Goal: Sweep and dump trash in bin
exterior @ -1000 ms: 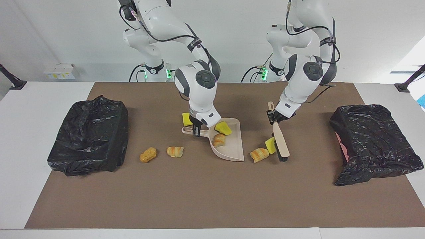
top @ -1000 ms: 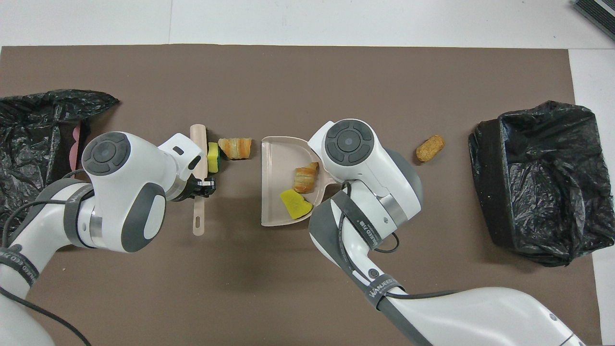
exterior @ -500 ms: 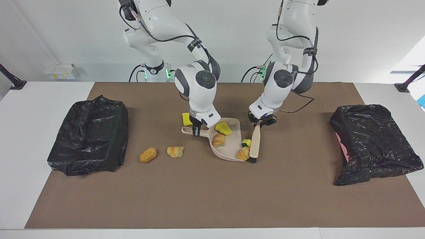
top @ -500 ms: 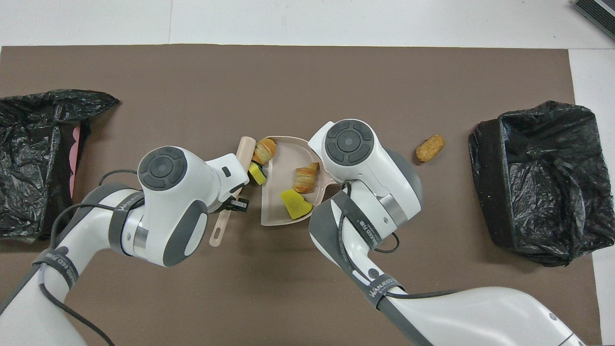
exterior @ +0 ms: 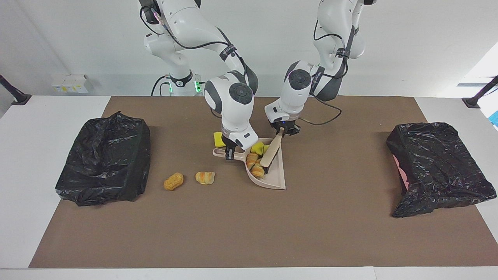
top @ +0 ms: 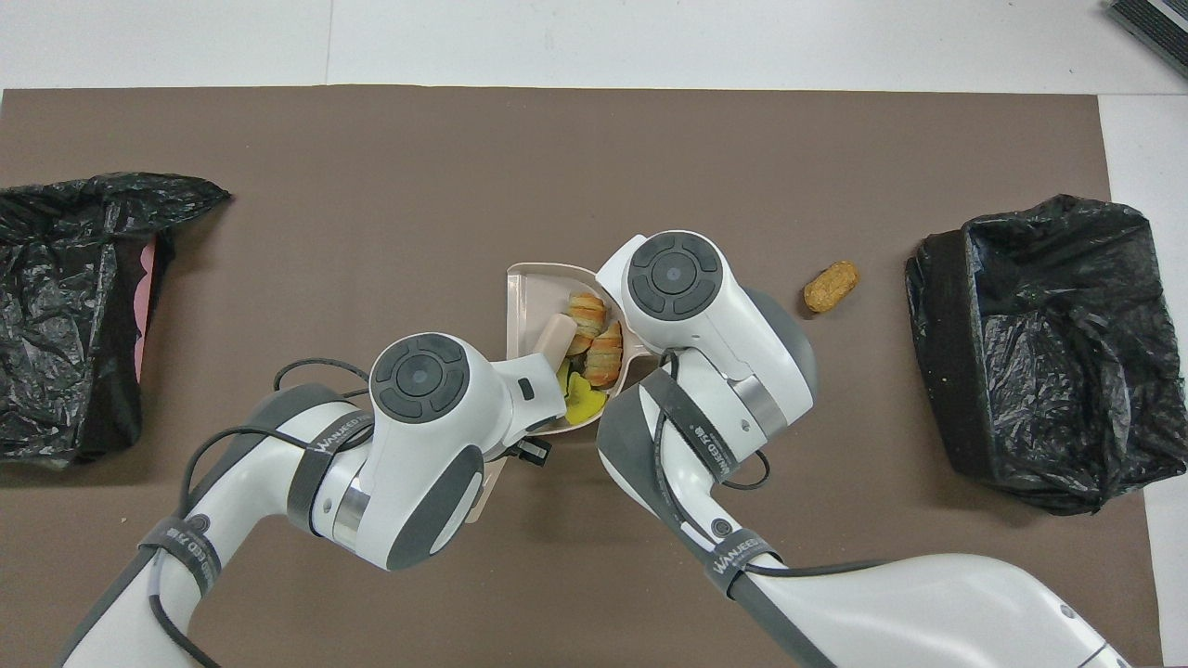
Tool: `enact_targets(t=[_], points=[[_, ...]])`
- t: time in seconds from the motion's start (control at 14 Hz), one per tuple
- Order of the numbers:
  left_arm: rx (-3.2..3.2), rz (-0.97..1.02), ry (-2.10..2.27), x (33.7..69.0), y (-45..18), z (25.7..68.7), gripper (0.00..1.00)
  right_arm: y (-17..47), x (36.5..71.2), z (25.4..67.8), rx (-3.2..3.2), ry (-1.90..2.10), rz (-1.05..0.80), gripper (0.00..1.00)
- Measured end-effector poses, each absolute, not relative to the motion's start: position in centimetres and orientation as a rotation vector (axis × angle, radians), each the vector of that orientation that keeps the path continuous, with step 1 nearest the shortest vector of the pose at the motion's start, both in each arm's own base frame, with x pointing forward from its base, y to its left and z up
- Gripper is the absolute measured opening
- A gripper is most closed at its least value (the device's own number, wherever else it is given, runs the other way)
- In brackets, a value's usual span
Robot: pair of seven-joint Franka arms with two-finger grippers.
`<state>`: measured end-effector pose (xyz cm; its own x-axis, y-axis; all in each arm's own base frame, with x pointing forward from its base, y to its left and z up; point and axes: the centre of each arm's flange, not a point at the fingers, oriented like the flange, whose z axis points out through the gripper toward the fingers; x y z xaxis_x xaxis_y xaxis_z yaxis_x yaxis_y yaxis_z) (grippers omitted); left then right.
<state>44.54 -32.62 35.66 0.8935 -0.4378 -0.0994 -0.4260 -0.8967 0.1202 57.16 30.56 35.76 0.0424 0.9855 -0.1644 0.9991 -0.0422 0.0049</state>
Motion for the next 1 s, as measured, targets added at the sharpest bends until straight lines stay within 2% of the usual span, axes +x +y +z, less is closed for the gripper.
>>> enact_targets(t=[0.43, 0.71, 1.0], points=[[3.008, -0.23, -0.32, 48.7, -25.6, 39.8, 0.26, 30.7, 57.4, 35.9, 2.178, 2.087, -0.132, 0.31], [3.021, -0.243, -0.172, 48.1, -25.0, 42.6, 0.26, 30.5, 57.6, 35.9, 2.18, 2.084, -0.127, 0.31], [3.027, -0.229, -0.098, 48.6, -24.2, 41.8, 0.26, 29.9, 57.9, 35.8, 2.191, 2.074, -0.126, 0.31]])
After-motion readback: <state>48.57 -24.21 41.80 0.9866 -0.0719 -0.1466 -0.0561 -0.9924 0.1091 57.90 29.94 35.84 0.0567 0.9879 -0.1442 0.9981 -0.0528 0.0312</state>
